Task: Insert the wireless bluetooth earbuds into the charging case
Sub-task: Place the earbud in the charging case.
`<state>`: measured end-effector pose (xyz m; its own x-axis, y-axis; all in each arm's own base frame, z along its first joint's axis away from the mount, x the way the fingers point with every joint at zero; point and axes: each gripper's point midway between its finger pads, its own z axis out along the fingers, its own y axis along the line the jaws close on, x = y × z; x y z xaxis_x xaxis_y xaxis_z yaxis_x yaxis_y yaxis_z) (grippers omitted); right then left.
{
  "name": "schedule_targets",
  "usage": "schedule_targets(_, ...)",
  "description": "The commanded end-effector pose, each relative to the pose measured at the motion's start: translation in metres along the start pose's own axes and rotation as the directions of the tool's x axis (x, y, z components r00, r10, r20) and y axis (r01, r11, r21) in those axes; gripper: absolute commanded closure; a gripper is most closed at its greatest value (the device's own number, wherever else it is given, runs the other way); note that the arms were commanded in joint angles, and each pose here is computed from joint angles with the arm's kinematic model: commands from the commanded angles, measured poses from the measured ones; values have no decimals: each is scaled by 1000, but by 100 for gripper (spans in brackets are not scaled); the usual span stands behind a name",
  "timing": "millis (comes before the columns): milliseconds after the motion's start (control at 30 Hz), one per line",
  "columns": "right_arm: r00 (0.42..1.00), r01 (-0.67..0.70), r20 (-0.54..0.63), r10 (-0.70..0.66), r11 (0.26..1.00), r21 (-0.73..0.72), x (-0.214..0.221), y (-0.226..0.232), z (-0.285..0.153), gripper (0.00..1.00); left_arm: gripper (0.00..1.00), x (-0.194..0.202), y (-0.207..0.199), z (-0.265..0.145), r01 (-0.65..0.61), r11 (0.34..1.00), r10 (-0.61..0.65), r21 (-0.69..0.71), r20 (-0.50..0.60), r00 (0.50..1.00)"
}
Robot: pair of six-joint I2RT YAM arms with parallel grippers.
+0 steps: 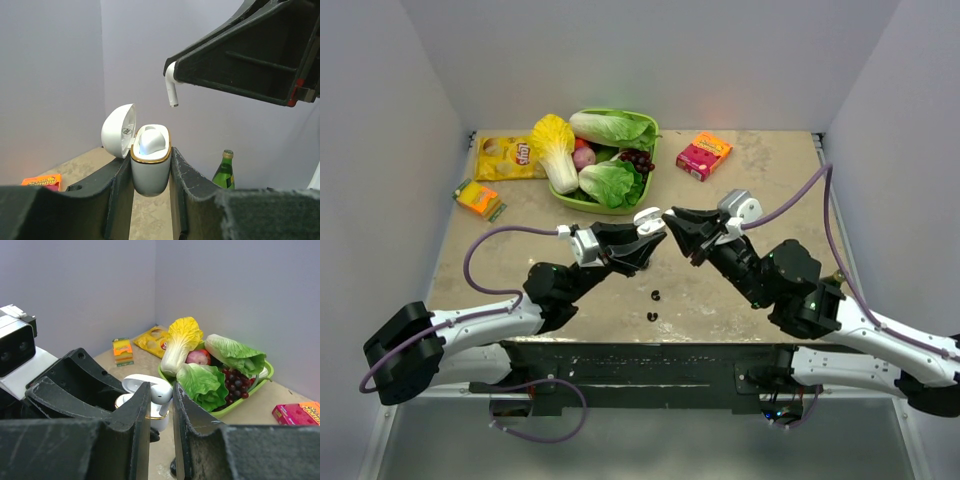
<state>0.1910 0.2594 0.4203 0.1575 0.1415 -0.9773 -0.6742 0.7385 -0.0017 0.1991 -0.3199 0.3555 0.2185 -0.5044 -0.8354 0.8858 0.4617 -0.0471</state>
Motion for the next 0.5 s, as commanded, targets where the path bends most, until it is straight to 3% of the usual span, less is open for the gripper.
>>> schedule_targets(0,998,-16,60,18,999,-36,-21,8,3,100,100,-29,-5,13,-31,999,28,27,91,995)
schedule_targets(467,1000,16,14,-16,1000,10,-7,3,10,100,100,-28,-8,17,-27,999,23,44,82,996)
